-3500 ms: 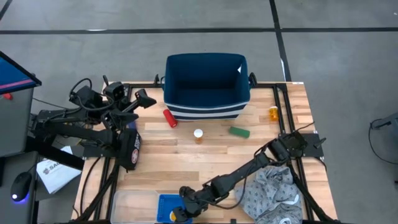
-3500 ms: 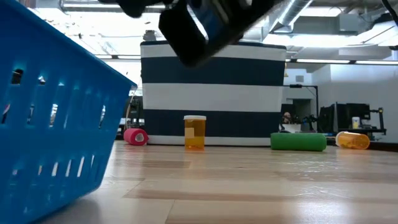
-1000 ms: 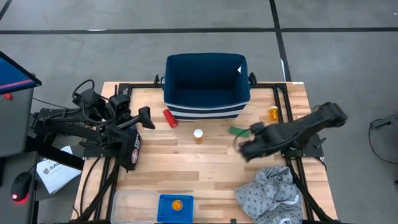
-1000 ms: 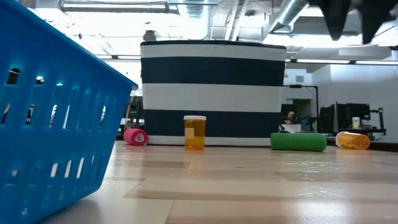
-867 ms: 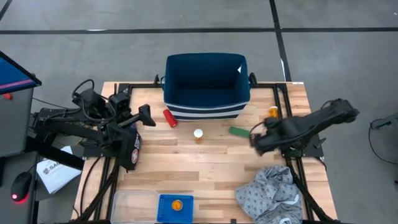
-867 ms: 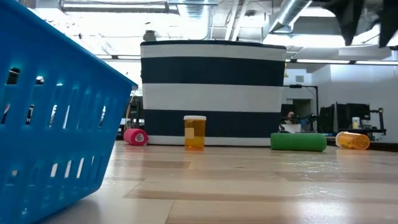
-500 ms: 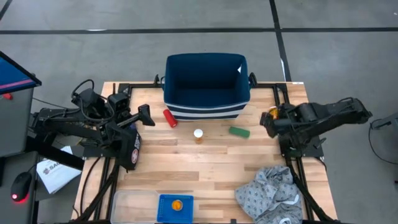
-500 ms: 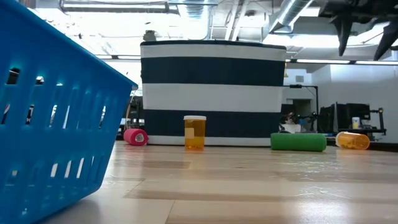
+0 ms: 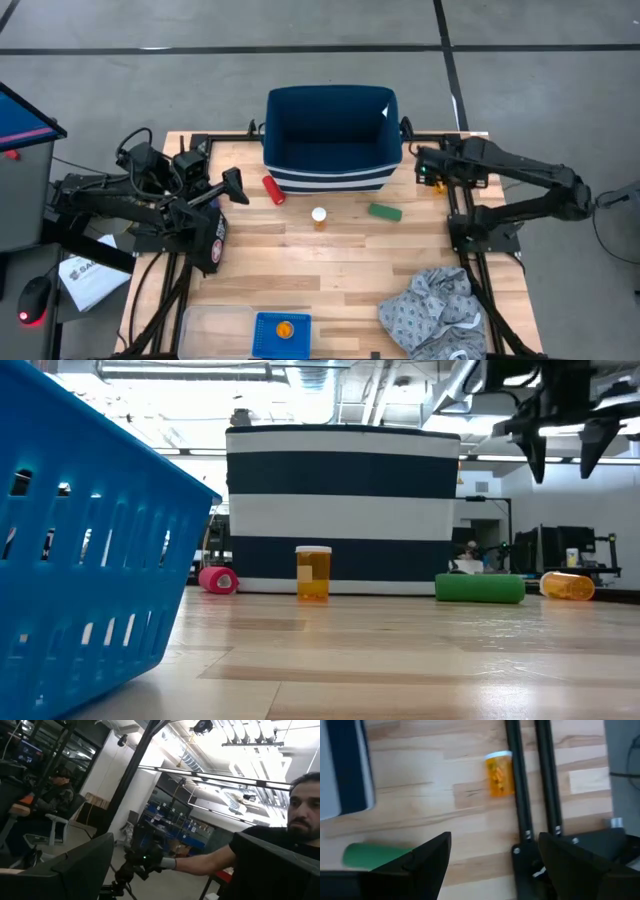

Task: Pick & place medical supplies in basket/bin
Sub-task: Put the top yellow pill bottle into the blue basket

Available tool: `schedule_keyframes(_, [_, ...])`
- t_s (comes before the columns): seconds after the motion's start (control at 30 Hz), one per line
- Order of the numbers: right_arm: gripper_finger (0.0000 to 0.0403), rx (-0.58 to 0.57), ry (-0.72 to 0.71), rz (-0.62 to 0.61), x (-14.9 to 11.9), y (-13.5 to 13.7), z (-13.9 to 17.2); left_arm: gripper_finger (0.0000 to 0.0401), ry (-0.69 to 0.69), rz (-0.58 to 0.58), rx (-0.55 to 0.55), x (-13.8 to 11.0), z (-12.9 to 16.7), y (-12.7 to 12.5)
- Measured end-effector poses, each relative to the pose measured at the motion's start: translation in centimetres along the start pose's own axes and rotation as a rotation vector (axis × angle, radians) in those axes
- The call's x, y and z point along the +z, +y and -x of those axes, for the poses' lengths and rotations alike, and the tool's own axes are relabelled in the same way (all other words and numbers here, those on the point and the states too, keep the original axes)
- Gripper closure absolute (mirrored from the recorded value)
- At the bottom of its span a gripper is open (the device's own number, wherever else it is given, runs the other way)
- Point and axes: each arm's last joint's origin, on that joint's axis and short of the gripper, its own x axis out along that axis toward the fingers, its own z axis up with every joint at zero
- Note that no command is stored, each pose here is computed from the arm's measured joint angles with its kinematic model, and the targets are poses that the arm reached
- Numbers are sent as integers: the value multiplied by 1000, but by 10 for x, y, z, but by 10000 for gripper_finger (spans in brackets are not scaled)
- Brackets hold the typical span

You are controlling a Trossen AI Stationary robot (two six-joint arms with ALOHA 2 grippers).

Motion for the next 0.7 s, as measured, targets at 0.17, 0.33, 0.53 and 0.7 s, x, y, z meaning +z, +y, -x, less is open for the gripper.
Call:
schedule_keyframes(0.17, [106, -52, 36, -5, 18, -1, -10, 1, -10, -3, 11, 0, 0, 0])
schedule_keyframes(0.33, [106, -82, 64, 33, 30, 8, -23, 1, -4, -15, 19, -1, -2, 3])
schedule_keyframes(0.53, [106, -163, 115, 92, 35, 19, -44, 1, 3, -22, 47, -4, -7, 9])
schedule_keyframes(0.7, [106, -168, 211, 34, 25, -1, -65, 1, 9, -19, 56, -6, -9, 13])
